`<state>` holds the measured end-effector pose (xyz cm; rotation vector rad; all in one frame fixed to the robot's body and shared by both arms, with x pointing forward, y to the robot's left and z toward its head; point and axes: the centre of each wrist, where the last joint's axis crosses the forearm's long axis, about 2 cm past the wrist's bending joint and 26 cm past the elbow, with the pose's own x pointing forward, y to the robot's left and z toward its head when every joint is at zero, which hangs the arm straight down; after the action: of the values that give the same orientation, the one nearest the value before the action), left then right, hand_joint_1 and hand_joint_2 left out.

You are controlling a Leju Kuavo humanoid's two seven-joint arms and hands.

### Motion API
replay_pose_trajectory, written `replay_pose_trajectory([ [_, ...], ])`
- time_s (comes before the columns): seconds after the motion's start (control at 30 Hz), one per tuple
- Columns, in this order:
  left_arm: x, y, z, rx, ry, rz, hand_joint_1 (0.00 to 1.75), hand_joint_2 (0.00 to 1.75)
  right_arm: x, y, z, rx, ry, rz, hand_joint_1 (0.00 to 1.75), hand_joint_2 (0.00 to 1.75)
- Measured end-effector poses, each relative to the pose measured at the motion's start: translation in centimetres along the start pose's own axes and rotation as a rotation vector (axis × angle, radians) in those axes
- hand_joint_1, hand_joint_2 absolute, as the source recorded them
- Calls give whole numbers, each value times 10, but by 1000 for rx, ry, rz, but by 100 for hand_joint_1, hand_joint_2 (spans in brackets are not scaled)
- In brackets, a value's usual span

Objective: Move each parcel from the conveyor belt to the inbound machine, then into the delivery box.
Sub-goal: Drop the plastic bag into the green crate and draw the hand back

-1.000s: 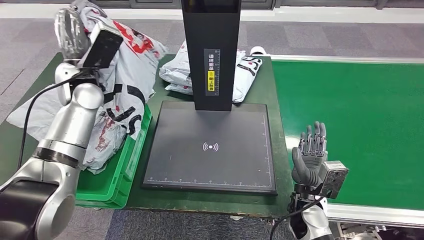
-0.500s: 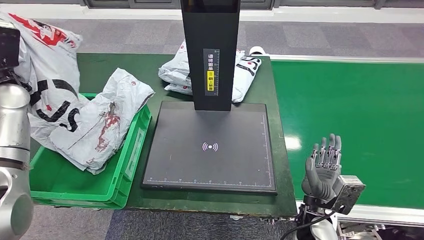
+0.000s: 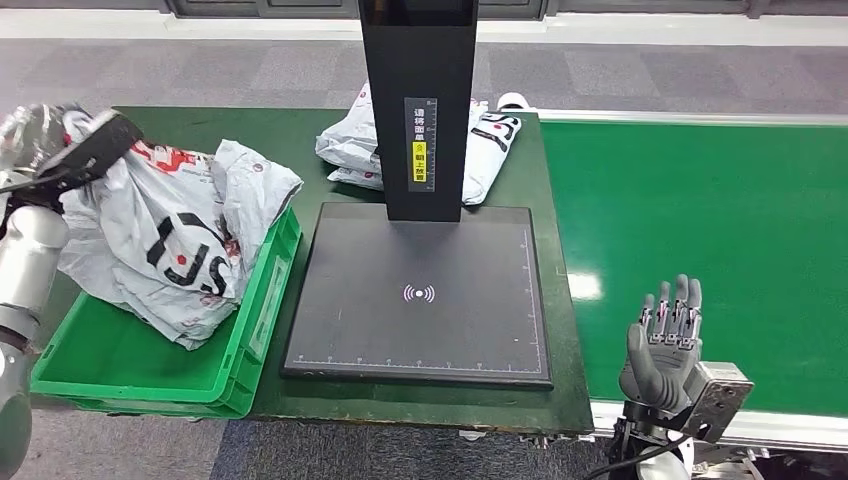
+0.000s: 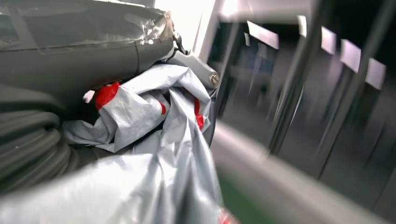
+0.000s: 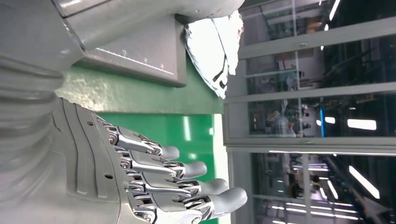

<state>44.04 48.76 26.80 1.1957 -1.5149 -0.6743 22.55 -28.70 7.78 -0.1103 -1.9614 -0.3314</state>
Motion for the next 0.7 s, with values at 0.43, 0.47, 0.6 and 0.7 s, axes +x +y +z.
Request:
replay_pose_trajectory([
  [0.43, -41, -38, 35, -715, -162, -57, 0, 175, -1, 2, -13, 42, -23, -38, 0, 175],
  [0.47, -40, -38, 33, -721, -147, -87, 0, 175, -1, 3, -13, 43, -23, -38, 0, 175],
  [0.6, -32, -32, 22, -720, -75, -228, 0, 175, -1, 4, -13, 49, -13, -36, 0, 175],
  [0.7, -26, -25, 13, -678, -76, -275, 0, 175, -2, 4, -11, 54, 1, -30, 0, 175],
])
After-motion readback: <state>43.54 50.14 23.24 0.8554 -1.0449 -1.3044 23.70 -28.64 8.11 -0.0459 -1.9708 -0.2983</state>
